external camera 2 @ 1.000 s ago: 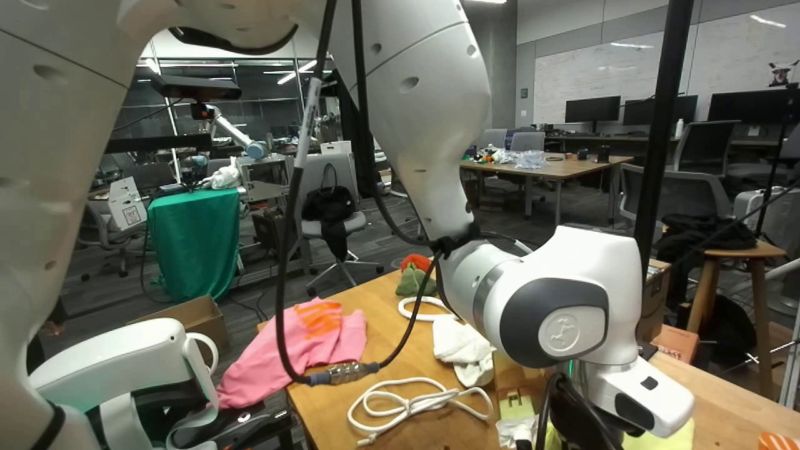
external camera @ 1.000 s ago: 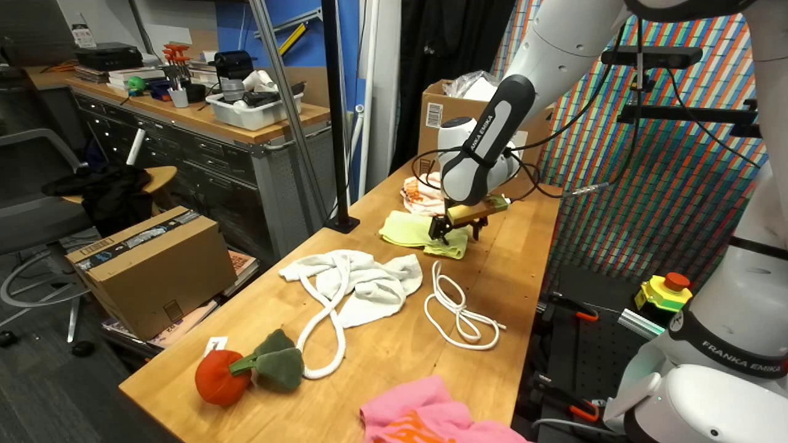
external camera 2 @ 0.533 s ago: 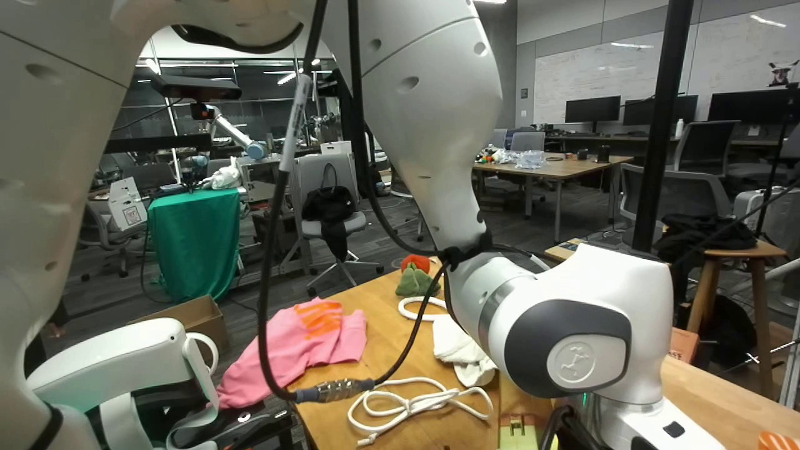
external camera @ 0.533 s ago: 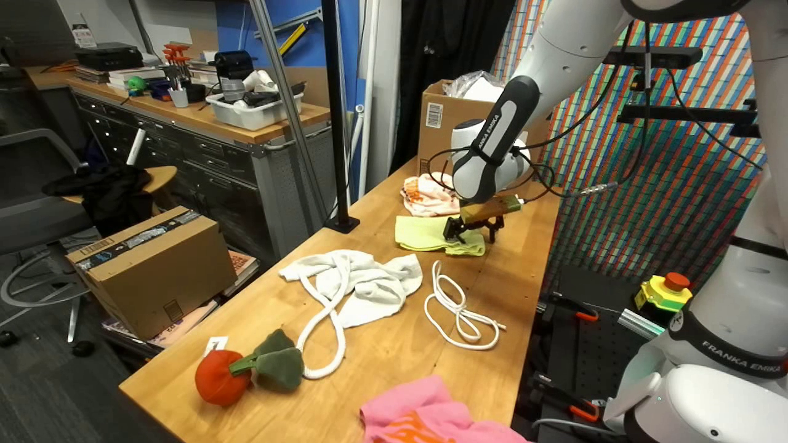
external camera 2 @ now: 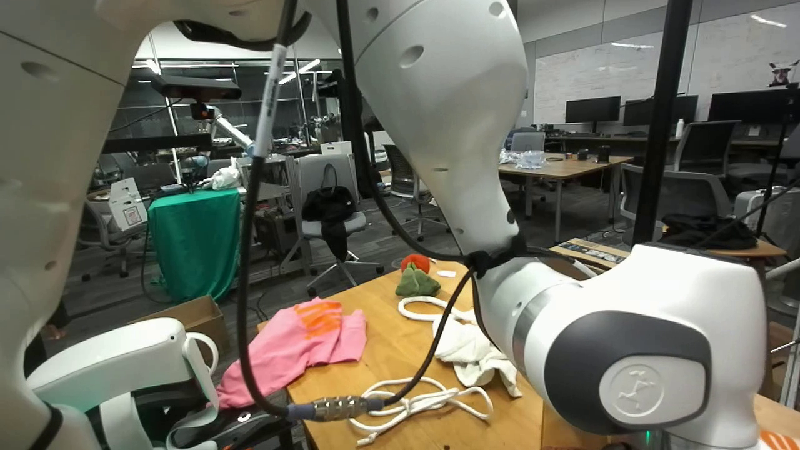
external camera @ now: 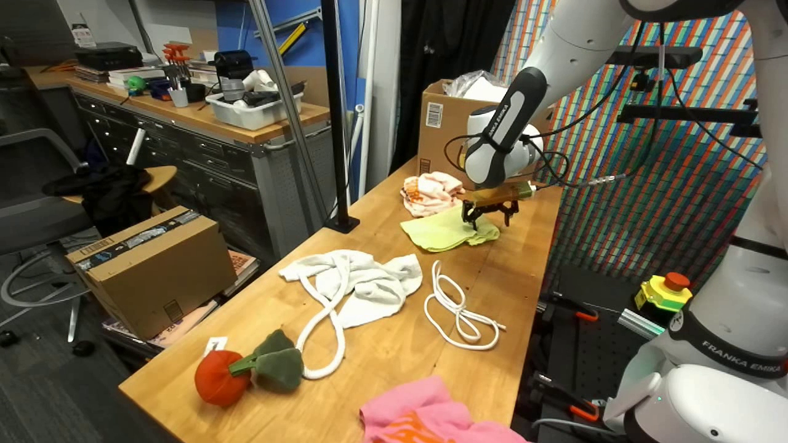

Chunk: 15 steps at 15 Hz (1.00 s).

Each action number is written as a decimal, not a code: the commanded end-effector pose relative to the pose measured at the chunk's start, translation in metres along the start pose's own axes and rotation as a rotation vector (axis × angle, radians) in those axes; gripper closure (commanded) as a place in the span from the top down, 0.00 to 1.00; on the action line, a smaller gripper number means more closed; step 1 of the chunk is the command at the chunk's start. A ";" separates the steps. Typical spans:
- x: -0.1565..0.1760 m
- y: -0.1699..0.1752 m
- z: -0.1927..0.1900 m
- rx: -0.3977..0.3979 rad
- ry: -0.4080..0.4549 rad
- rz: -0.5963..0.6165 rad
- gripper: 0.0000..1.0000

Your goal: Separate the objects on the table.

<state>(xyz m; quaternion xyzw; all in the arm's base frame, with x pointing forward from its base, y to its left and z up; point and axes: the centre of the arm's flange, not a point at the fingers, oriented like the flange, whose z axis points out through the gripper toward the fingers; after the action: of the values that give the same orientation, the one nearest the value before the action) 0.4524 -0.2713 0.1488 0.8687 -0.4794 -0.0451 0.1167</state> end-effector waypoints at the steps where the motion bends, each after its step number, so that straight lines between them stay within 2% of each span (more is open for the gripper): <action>1: 0.008 0.017 -0.005 -0.036 -0.015 0.053 1.00; 9: -0.009 0.035 0.010 -0.080 -0.136 0.071 1.00; 15: -0.015 0.058 0.023 -0.133 -0.194 0.115 1.00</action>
<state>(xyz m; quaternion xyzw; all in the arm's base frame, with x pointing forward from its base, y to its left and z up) 0.4093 -0.2881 0.1369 0.8345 -0.5184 -0.1388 0.1249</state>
